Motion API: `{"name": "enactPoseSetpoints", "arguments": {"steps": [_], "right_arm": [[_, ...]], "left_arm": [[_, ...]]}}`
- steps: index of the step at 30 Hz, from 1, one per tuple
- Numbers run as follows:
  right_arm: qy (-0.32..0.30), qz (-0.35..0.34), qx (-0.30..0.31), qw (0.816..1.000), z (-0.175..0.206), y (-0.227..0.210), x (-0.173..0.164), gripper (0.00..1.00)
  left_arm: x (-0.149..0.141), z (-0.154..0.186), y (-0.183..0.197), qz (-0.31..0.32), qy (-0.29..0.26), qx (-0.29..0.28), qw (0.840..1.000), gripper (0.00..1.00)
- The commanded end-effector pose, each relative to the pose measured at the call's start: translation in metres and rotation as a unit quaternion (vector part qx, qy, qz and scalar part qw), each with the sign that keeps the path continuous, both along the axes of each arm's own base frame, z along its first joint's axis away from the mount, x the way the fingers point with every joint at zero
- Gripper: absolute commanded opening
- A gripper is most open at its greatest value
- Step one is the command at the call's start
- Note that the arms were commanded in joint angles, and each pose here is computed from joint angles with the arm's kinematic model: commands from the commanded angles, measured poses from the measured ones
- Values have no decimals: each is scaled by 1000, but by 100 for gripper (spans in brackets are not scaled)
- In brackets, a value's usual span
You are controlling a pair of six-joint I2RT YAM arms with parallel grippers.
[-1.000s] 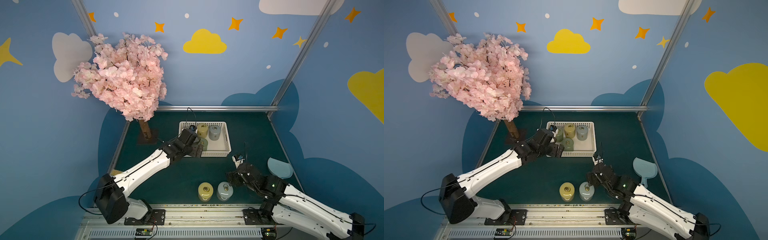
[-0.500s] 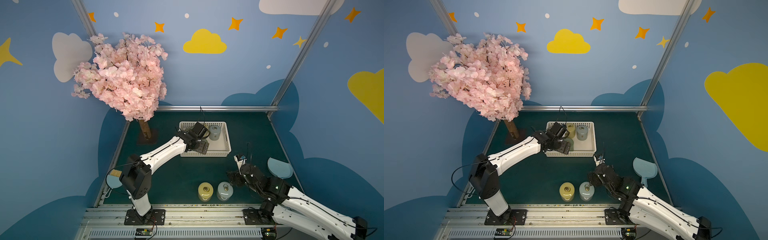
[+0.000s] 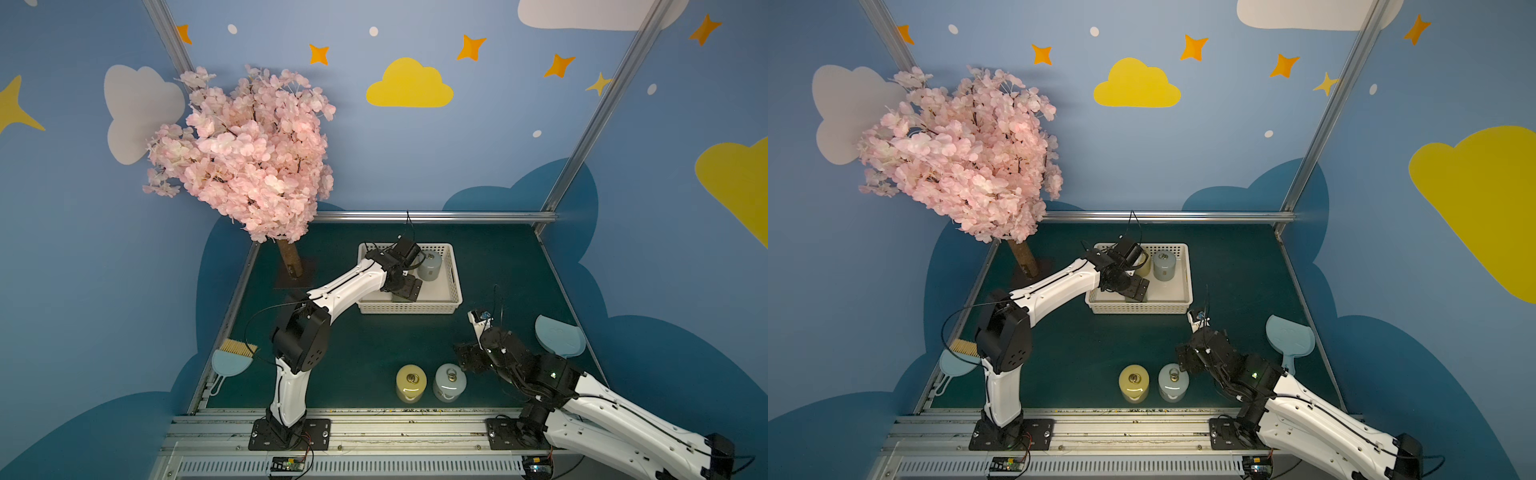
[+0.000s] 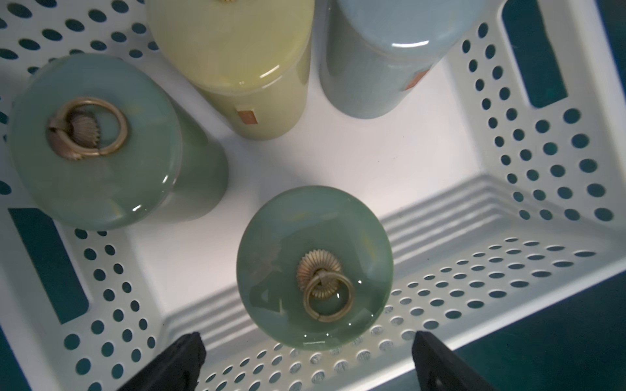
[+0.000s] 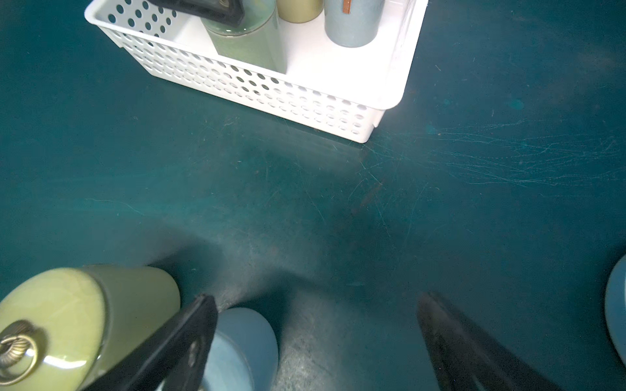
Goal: Take the tea canister out of the basket
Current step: Pick up the tea canister from the basket.
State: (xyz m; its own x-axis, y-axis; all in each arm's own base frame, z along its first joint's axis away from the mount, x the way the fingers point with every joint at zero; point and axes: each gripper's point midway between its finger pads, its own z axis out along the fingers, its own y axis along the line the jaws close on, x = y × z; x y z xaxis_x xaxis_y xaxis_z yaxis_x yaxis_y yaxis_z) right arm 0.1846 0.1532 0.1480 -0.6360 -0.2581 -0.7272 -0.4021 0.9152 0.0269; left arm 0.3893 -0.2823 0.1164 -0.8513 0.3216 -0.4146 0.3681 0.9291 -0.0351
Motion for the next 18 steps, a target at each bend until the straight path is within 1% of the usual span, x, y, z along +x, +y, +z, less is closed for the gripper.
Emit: {"name": "enactPoseSetpoints", "arguments": {"steps": [1, 6, 13, 18], "right_arm": [[-6, -5, -8, 1000, -2, -3, 3, 98], [-5, -5, -10, 1000, -3, -2, 4, 99], [-2, -3, -12, 1000, -6, -1, 5, 98], [-1, -5, -11, 1000, -5, -1, 6, 99]], "left_arm": [[4, -1, 1, -5, 11, 0, 1000, 100], [10, -6, -3, -9, 18, -7, 1000, 100], [9, -15, -13, -27, 37, -13, 999, 100], [10, -21, -14, -28, 42, -10, 999, 100]]}}
